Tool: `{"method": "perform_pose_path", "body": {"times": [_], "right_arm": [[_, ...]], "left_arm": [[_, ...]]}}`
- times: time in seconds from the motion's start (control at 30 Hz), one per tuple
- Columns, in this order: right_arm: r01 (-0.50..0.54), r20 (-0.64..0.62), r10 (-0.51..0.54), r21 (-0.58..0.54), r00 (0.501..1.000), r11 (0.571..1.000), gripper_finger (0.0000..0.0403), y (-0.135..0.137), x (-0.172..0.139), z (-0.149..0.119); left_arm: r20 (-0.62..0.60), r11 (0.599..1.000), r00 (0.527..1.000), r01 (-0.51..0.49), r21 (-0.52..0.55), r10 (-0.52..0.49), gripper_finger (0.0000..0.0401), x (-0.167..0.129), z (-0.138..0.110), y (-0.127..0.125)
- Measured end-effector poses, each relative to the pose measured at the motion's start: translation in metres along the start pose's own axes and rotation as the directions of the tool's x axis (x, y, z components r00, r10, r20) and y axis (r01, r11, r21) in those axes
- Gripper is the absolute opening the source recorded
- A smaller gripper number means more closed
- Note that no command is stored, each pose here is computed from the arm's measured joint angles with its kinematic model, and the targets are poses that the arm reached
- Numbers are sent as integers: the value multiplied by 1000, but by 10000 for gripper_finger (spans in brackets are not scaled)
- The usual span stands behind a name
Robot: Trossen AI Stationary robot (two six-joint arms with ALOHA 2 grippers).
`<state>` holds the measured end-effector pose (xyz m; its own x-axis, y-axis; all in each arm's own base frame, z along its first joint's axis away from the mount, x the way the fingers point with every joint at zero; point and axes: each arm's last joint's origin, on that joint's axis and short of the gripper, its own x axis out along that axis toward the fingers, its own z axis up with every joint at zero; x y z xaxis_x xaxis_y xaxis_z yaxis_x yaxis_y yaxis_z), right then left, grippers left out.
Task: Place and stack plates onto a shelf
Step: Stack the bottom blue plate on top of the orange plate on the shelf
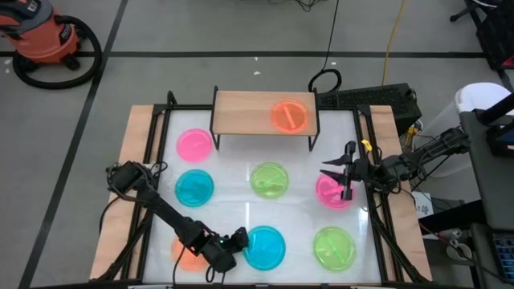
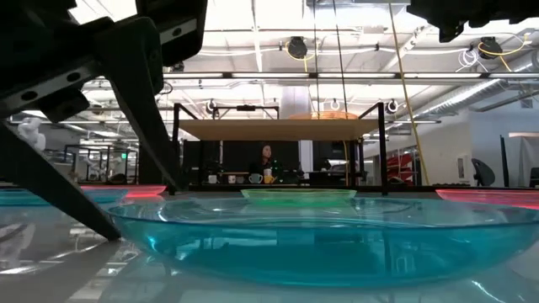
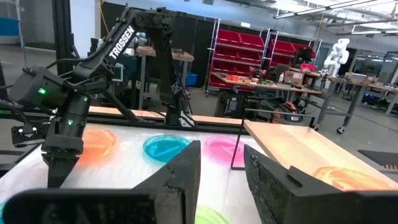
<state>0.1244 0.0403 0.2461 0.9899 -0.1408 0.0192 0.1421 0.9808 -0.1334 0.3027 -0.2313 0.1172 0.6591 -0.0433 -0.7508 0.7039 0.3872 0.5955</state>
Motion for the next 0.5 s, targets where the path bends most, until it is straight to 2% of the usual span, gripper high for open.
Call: {"method": "perform_pose_path", "body": {"times": [0.27, 0.5], "right_arm": [[-1, -5, 1, -3, 1000, 1000, 105, 1, 1, -1], [-1, -5, 1, -3, 1000, 1000, 105, 1, 1, -1]], "left_arm": [[5, 998, 998, -56, 10, 56, 161, 2, 2, 0], [5, 998, 998, -56, 34, 56, 88, 3, 3, -1]]}}
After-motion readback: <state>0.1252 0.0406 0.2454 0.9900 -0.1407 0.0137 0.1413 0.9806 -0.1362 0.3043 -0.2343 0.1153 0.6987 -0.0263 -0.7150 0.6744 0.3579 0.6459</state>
